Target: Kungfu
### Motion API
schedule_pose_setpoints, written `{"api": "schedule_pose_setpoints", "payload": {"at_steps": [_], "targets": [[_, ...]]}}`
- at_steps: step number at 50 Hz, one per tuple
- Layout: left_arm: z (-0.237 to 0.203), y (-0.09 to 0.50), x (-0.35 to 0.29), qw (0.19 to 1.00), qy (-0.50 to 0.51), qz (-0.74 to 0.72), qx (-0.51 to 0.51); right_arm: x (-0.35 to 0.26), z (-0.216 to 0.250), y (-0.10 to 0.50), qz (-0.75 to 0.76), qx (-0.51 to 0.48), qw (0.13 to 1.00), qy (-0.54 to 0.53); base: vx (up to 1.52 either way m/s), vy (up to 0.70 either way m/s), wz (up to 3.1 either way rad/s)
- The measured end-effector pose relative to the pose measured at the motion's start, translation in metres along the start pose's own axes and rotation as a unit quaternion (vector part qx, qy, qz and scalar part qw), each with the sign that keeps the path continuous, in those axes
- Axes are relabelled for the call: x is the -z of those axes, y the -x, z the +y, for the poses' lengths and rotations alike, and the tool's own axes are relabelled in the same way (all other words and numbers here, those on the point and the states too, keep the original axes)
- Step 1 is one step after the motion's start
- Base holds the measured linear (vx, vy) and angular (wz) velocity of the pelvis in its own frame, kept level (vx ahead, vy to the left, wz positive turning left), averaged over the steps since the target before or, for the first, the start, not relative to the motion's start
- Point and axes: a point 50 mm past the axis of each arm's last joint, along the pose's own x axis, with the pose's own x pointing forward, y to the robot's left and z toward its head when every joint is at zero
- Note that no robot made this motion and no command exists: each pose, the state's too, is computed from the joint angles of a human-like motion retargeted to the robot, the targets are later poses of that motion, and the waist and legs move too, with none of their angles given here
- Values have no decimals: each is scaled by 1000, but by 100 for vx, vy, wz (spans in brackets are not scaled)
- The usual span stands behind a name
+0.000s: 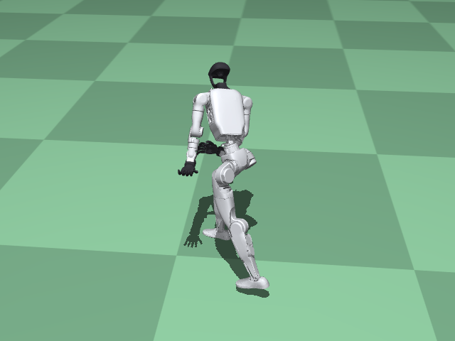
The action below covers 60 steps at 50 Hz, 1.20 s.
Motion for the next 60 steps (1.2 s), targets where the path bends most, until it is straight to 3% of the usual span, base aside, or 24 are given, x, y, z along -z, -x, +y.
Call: {"api": "schedule_pose_setpoints", "payload": {"at_steps": [20,25,32,38,45,50,55,60], "targets": [[35,49,57,976,97,-37,-193,21,-51,-3,56,26,998,25,-5,-9,109],[37,54,80,943,157,-68,-285,21,-93,1,65,169,983,15,-5,5,147],[31,48,92,843,322,-237,-359,23,-161,29,92,424,897,-82,8,13,127],[31,56,81,685,417,-463,-378,36,-179,78,148,498,831,-197,16,50,31],[33,75,66,493,453,-669,-322,30,-143,171,213,554,747,-301,18,62,87],[26,75,60,348,465,-771,-262,9,-83,218,238,632,633,-378,13,45,65],[13,69,53,271,461,-813,-231,-11,-21,238,199,723,470,-466,16,35,36],[2,52,31,143,486,-839,-199,-39,27,246,202,750,390,-494,13,26,32]]}}
